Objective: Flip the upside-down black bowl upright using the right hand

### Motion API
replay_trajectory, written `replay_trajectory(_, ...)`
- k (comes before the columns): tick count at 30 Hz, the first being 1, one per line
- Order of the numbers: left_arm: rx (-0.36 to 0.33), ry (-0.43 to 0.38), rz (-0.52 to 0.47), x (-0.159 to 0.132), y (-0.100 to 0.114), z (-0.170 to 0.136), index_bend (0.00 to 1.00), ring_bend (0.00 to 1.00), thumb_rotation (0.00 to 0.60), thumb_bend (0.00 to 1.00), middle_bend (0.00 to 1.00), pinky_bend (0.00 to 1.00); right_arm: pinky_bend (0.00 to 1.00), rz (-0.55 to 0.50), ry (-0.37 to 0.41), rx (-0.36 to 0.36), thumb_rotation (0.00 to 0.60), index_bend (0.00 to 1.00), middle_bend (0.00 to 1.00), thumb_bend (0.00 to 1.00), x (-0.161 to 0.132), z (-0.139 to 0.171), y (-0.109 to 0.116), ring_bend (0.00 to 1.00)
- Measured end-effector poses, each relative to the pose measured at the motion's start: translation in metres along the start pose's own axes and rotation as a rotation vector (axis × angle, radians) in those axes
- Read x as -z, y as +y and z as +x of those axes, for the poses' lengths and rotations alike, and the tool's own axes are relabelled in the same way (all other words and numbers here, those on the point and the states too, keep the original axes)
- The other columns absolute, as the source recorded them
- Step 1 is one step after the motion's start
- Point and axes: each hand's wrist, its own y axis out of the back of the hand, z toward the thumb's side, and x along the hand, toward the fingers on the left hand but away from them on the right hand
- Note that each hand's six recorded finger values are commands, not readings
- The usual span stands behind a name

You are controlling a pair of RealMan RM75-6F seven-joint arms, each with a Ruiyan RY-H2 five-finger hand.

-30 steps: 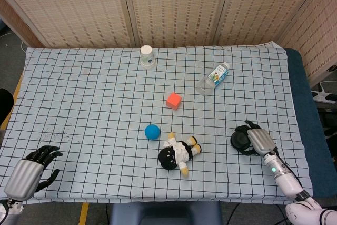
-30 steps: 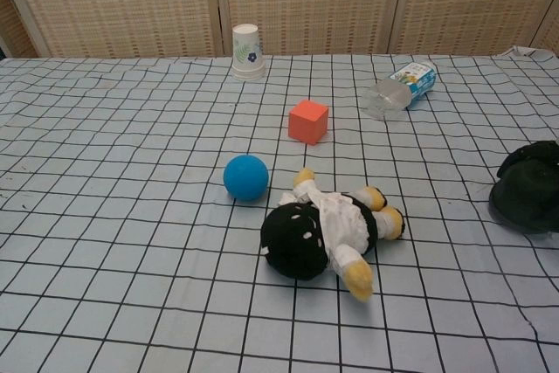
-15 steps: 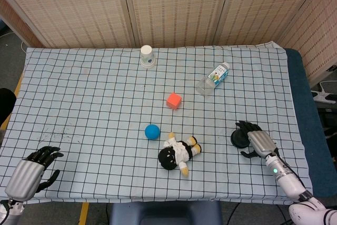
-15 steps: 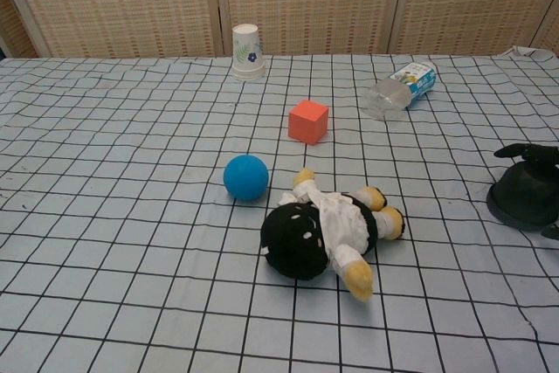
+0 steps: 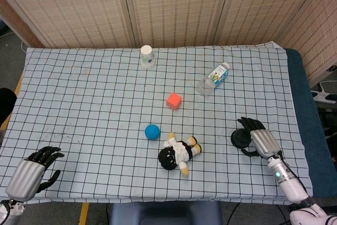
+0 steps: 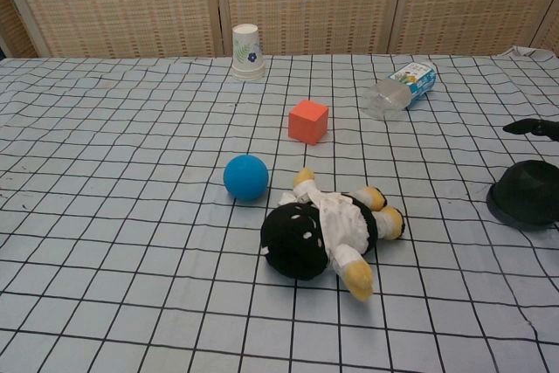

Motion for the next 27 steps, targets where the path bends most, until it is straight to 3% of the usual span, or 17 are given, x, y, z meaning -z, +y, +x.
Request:
replay_trajectory(4, 0.001, 0.004, 0.000, 0.001, 0.000, 0.001, 0.33, 0.22, 0.600, 0.37, 0.26, 0.45, 0.11, 0.008, -0.011, -0.006, 0.600, 0.12, 0.13, 0.13, 0.001, -0.005, -0.005, 0.02)
replay_trajectory(14, 0.000, 0.002, -0.002, 0.001, 0.000, 0.000, 0.33, 0.22, 0.600, 0.36, 0.26, 0.45, 0.29, -0.026, 0.024, 0.049, 0.600, 0.32, 0.34, 0.13, -0.007, -0.010, -0.004, 0.24)
replay_trajectory(20, -0.001, -0.001, -0.001, 0.000, 0.000, 0.000, 0.33, 0.22, 0.600, 0.36, 0.26, 0.45, 0.32, -0.028, 0.038, 0.099, 0.600, 0.35, 0.36, 0.13, -0.008, -0.007, 0.004, 0.27)
replay_trajectory(27, 0.003, -0.001, 0.001, 0.000, 0.000, 0.000, 0.33, 0.22, 0.600, 0.36, 0.26, 0.45, 0.32, -0.021, 0.032, 0.101, 0.600, 0.35, 0.36, 0.13, -0.005, -0.006, 0.004, 0.27)
